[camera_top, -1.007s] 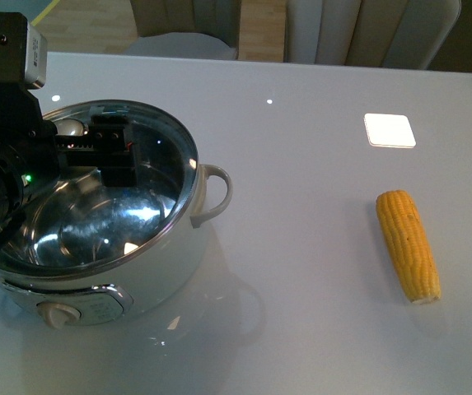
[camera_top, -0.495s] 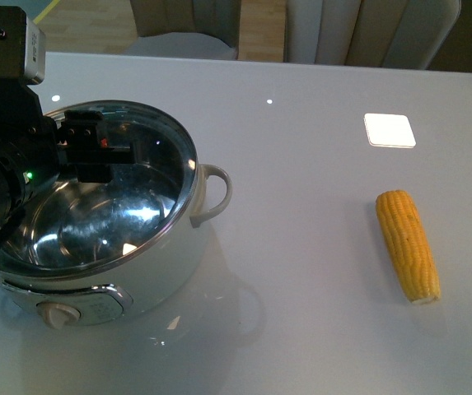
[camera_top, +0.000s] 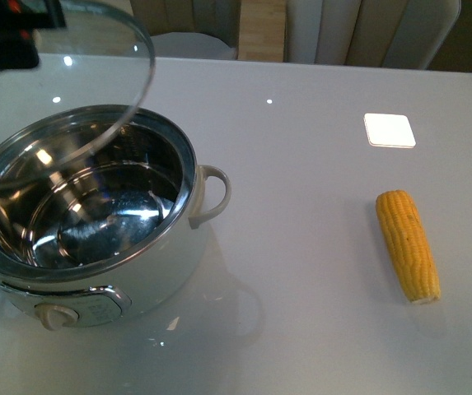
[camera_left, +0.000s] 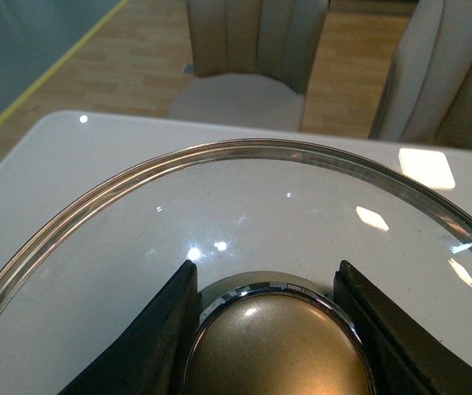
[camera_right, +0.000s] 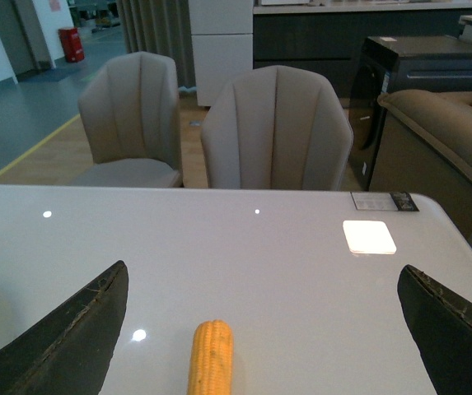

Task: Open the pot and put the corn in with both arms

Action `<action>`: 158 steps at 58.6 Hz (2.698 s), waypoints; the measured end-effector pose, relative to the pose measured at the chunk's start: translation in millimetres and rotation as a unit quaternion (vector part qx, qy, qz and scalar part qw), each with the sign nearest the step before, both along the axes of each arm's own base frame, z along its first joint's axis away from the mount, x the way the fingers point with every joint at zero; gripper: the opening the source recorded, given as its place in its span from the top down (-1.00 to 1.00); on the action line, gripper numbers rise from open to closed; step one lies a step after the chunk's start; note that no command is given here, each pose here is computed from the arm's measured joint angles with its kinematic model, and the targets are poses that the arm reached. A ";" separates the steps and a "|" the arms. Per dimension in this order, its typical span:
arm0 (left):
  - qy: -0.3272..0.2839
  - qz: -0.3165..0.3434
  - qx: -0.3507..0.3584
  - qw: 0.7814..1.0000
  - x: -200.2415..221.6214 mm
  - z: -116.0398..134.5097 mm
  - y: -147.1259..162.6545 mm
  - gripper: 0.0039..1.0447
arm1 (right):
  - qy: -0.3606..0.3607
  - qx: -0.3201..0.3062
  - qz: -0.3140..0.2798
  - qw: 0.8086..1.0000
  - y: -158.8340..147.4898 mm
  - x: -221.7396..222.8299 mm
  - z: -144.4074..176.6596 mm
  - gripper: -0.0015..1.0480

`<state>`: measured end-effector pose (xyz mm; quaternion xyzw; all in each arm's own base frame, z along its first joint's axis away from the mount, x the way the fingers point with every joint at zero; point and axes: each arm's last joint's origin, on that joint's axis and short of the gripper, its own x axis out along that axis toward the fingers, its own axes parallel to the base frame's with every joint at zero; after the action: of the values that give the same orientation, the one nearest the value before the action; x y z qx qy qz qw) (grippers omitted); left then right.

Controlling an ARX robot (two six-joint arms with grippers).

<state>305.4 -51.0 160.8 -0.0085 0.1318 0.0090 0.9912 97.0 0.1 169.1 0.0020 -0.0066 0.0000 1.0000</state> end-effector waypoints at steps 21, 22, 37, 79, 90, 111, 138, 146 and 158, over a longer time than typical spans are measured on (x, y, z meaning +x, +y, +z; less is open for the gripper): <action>-0.044 0.104 0.030 0.993 -13.2 1.2 119.9 0.18 | 0.000 0.000 0.000 1.000 0.0 0.0 0.0 -0.83; -0.043 0.111 0.032 0.992 -14.9 -2.4 127.9 0.18 | 0.000 0.000 0.000 1.000 0.0 0.0 0.0 -0.83; -0.007 0.179 0.040 0.983 -32.3 -63.0 196.3 0.18 | 0.000 0.000 0.000 1.000 0.0 0.0 0.0 -0.83; 0.054 0.171 0.015 0.984 7.4 -196.6 235.9 0.18 | 0.000 0.000 0.000 1.000 0.0 0.0 0.0 -0.83; 0.054 0.164 0.012 0.985 15.8 -211.3 237.6 0.18 | 0.000 0.000 0.000 1.000 0.0 0.0 0.0 -0.83; 0.057 0.156 0.006 0.986 18.8 -223.3 238.6 -0.30 | 0.000 0.000 0.000 1.000 0.0 0.0 0.0 -0.83; -0.006 0.140 0.006 0.990 17.7 -124.5 217.2 -0.87 | 0.000 0.000 0.000 1.000 0.0 0.0 0.0 -0.83; -0.050 0.126 0.001 0.991 12.7 -67.9 197.4 -0.87 | 0.000 0.000 0.000 1.000 0.0 0.0 0.0 -0.83; -0.113 0.119 -0.017 0.986 -17.2 0.9 156.6 -0.87 | 0.000 0.000 0.000 1.000 0.0 0.0 0.0 -0.83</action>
<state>288.2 105.6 161.7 -0.0423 0.0172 0.1236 0.9913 97.0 0.1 169.1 0.0020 -0.0066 0.0002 1.0000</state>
